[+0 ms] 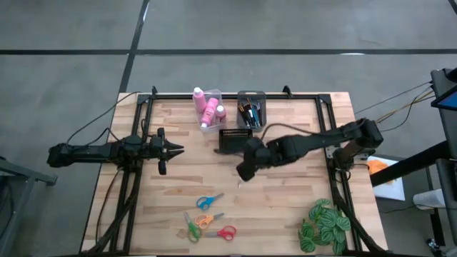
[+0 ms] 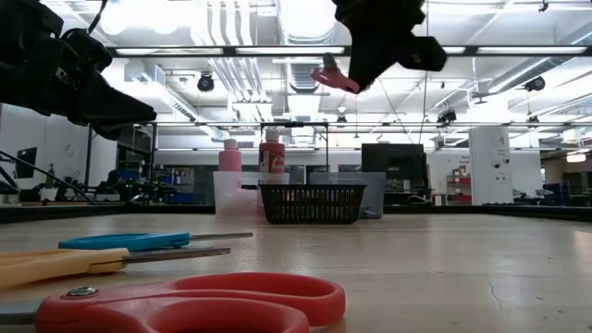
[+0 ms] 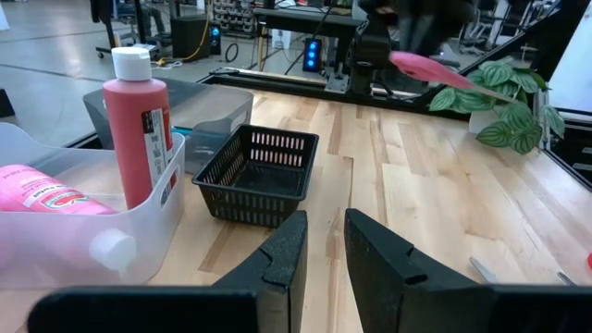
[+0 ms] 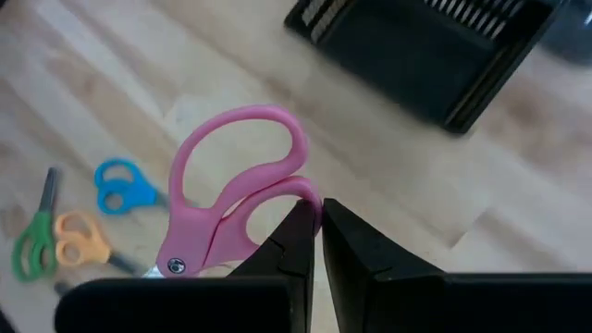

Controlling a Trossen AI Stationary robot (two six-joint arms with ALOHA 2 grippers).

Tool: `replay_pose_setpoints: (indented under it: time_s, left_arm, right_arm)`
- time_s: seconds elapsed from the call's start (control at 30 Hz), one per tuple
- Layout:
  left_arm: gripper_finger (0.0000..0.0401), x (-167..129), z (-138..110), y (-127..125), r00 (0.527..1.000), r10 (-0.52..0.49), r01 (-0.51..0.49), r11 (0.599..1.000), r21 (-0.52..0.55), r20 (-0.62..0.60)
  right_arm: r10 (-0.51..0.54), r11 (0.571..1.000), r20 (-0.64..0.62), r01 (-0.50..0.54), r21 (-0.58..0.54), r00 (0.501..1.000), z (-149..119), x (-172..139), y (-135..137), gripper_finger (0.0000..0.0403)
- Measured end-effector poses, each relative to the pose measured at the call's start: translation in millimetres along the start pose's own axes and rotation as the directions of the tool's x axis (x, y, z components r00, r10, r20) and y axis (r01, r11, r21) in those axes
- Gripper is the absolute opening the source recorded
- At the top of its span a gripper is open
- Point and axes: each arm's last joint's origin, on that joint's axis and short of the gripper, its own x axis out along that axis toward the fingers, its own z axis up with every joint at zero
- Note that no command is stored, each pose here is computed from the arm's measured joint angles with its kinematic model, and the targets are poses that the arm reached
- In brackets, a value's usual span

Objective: Pick & Place Paint Supplies
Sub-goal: Put the pink scissors into the black bin

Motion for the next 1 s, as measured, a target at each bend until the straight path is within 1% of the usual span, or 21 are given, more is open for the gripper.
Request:
replay_pose_setpoints:
  time_s: [0.13,0.23,0.33,0.43,0.6,0.7,0.77,0.83,0.87,0.93,1.0]
  left_arm:
    - [0.0079,0.0,0.0,0.0,1.000,0.000,0.000,1.000,0.000,0.000]
    - [0.0079,0.0,0.0,0.0,1.000,0.000,0.000,1.000,0.000,0.000]
    - [0.0079,0.0,0.0,0.0,1.000,0.000,0.000,1.000,0.000,0.000]
    - [0.0079,0.0,0.0,0.0,1.000,0.000,0.000,1.000,0.000,0.000]
    - [0.0079,0.0,0.0,0.0,1.000,0.000,0.000,1.000,0.000,0.000]
    - [0.0079,0.3,-0.3,0.0,1.000,0.000,0.000,1.000,0.000,-0.004]
    - [0.0079,0.8,-0.8,0.0,1.000,0.001,-0.001,1.000,0.001,-0.010]
    - [0.0079,0.9,-0.7,0.0,1.000,0.002,-0.002,1.000,0.001,-0.009]
    - [0.0079,1.2,-1.1,0.1,1.000,0.005,-0.005,1.000,0.001,-0.014]
    - [0.0079,1.4,-1.3,0.3,1.000,0.013,-0.013,1.000,0.002,-0.016]
    - [0.0079,1.7,-1.6,0.8,0.999,0.030,-0.030,1.000,0.003,-0.019]
  right_arm:
    - [-0.008,1.000,0.028,0.009,-0.009,1.000,18.4,-0.7,-10.5,0.0015]
    - [-0.030,0.999,0.037,0.029,0.026,0.999,30.8,3.9,-18.5,0.0015]
    - [-0.057,0.994,0.042,0.053,0.091,0.997,43.3,11.1,-27.4,0.0015]
    - [-0.066,0.980,0.058,0.054,0.193,0.996,55.3,20.0,-33.0,0.0015]
    - [-0.103,0.929,0.064,0.073,0.362,0.993,71.2,37.1,-44.0,0.0015]
    - [-0.133,0.887,0.056,0.094,0.452,0.989,77.5,53.5,-49.0,0.0015]
    - [-0.165,0.871,0.042,0.125,0.475,0.985,78.8,64.8,-52.3,0.0015]
    - [-0.183,0.862,0.055,0.134,0.489,0.982,81.2,75.0,-53.4,0.0015]
    - [-0.196,0.849,0.053,0.143,0.509,0.979,81.7,79.6,-54.7,0.0015]
    - [-0.215,0.810,0.047,0.151,0.567,0.976,82.8,88.7,-56.9,0.0015]
    - [-0.235,0.789,0.046,0.164,0.592,0.971,83.4,98.4,-58.9,0.0015]
